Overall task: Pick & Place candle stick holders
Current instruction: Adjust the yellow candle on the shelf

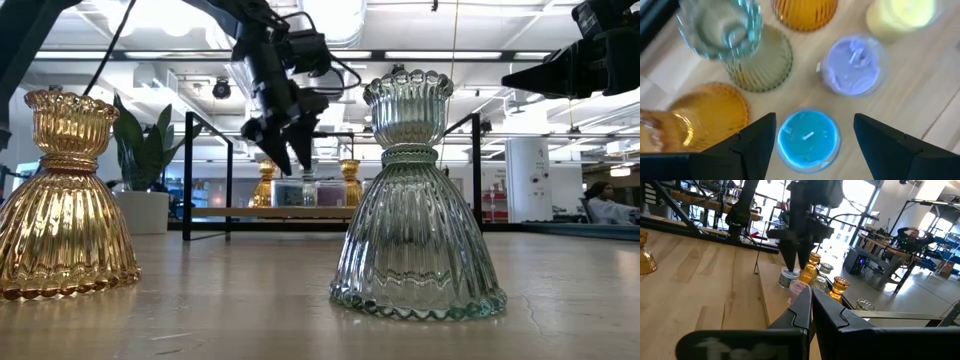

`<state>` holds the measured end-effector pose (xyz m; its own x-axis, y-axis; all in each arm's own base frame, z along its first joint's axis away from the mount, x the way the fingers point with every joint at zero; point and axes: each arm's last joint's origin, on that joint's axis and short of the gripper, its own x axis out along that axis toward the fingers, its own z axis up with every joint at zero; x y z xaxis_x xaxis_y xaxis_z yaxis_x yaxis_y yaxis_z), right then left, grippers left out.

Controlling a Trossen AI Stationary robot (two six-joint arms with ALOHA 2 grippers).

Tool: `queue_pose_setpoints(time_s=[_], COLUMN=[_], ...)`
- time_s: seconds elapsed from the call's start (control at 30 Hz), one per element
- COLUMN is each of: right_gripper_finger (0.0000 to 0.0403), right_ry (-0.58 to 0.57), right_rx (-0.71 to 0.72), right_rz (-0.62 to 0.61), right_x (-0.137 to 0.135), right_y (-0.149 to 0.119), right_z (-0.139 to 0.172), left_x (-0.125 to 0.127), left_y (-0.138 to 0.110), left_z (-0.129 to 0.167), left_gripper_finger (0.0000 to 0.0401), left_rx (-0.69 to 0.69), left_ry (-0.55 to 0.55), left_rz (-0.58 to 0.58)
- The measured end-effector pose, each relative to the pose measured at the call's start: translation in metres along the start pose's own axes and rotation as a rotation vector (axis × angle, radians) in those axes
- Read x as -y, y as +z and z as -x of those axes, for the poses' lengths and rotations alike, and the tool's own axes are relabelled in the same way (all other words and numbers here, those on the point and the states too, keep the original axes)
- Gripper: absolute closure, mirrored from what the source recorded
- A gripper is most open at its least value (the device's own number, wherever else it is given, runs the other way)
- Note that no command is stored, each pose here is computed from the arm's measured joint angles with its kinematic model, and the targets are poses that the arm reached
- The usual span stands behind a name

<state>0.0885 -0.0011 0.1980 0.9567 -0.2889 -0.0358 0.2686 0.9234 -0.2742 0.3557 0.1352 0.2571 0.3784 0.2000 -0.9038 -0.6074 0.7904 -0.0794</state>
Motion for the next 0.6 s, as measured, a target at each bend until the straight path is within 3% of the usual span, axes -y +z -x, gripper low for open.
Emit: queue_pose_setpoints(time_s=[0.33,0.6], right_gripper_finger=[0.0394,0.0394], right_ry=[0.000,0.000], right_rx=[0.000,0.000], right_rz=[0.000,0.000], right_x=[0.000,0.000], right_y=[0.000,0.000], right_z=[0.000,0.000], left_x=[-0.002,-0.006], left_y=[0.016,0.011], left_z=[0.021,0.019], left_gripper_finger=[0.0130,0.0130], left_rx=[0.080,0.034], left_ry=[0.094,0.131], left_rz=[-0.060,-0.077])
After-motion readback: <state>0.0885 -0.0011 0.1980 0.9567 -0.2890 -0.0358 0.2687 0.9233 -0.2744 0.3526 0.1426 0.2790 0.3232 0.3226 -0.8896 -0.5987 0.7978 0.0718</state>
